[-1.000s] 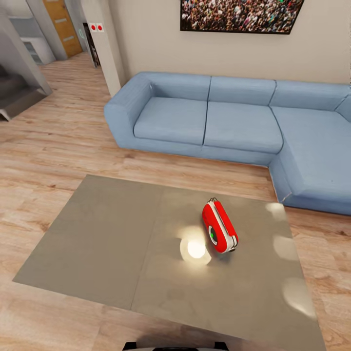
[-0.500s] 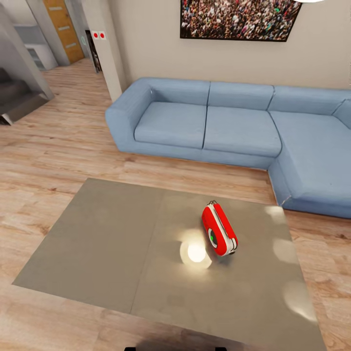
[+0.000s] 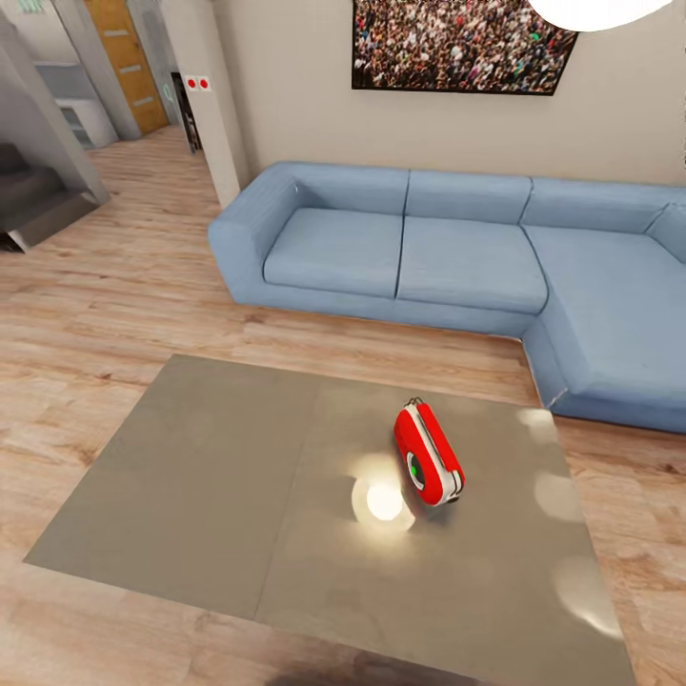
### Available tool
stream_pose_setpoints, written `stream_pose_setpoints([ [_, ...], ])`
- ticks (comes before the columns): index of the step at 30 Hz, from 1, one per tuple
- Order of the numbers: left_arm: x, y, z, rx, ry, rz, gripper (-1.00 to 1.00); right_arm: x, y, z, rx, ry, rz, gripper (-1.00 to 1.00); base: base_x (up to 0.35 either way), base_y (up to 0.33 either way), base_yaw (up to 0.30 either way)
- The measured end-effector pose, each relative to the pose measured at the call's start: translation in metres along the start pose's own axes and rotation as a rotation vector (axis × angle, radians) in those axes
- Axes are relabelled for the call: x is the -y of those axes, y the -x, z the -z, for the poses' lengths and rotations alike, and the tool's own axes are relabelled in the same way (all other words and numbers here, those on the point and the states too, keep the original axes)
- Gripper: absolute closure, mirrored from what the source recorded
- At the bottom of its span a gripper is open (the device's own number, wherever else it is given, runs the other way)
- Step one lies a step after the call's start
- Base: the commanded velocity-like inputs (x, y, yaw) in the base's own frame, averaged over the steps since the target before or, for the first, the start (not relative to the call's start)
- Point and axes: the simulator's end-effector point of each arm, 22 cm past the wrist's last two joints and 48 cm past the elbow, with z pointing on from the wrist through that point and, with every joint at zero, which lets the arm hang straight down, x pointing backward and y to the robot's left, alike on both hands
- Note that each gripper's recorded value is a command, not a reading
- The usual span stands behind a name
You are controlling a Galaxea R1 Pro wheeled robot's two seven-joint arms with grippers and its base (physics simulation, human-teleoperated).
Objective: Turn on the radio receiver that's on the table in the living room.
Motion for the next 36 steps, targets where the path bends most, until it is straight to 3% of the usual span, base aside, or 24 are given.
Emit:
stream_pose_setpoints([
  [36, 0.002, 0.022, 0.006, 0.057, -0.005, -0.004, 1.00, -0.008, 0.022, 0.002, 0.057, 0.013, -0.007, -1.00, 0.000, 0.000, 0.000],
])
